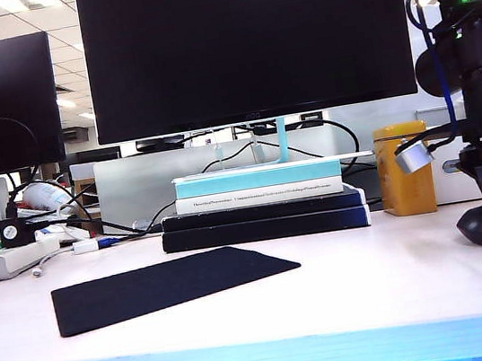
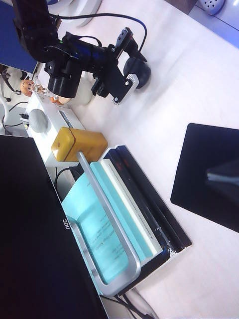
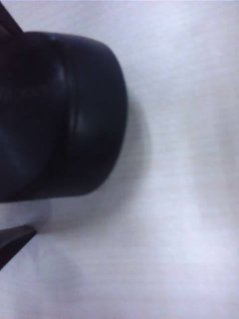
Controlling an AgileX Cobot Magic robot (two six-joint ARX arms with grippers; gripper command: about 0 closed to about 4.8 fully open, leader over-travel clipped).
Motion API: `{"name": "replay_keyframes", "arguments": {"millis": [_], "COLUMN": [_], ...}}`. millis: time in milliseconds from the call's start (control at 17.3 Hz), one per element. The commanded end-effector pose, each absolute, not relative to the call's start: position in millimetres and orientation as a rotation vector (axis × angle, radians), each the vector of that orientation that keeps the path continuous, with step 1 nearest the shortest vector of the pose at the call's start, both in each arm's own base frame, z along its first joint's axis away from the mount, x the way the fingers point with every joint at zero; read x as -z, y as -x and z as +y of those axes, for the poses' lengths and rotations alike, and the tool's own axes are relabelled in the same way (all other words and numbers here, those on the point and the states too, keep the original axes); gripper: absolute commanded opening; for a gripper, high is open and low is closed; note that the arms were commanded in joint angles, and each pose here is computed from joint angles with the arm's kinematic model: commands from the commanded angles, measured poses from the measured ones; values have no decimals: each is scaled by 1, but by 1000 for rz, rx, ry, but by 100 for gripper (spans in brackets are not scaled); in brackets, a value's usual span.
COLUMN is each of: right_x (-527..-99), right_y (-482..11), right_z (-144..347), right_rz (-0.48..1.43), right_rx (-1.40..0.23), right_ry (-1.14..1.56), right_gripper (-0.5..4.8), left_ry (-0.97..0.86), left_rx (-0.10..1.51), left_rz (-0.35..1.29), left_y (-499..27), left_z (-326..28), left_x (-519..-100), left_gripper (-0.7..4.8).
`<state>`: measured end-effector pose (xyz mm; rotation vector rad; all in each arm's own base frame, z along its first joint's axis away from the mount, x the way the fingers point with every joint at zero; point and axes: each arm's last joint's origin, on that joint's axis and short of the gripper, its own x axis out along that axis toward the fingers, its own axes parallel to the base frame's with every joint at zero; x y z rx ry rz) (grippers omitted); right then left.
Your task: Place the black mouse on the black mouse pad.
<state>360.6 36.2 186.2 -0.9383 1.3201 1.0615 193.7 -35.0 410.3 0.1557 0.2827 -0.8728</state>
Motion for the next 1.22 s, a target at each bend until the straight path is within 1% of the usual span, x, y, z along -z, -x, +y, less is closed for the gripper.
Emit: {"name": "replay_keyframes", "arguments": {"millis": [58, 116, 174, 290, 405, 811, 1100, 1216], "right_x": [-186, -186, -186, -186, -187, -188, -203, -219], "right_y": [-360, -359, -358, -358, -356, -354, -356, -359], "right_z": [38, 38, 38, 38, 38, 37, 37, 41], "right_rz": [1321, 1332, 1339, 1343, 1376, 1424, 1360, 1317], "right_rx": [-1071, -1078, -1083, -1084, -1048, -1003, -952, -900], "right_ry": [940, 935, 932, 930, 855, 824, 847, 809], "right_gripper": [431, 363, 348, 348, 348, 348, 348, 348], "left_ry": [-169, -169, -169, -169, -169, -166, -166, -165], "left_rx": [872, 872, 872, 872, 872, 872, 872, 871], "left_rz": [258, 259, 259, 258, 258, 260, 259, 252], "left_y": [-193, -193, -193, -193, -193, -193, -193, -193], "left_z": [-35, -35, -35, -35, -35, -35, -35, -35], "left_x": [-413, -413, -413, -413, -413, -413, -414, -414], "left_gripper": [-5, -5, -5, -5, -5, -5, -5, -5]}}
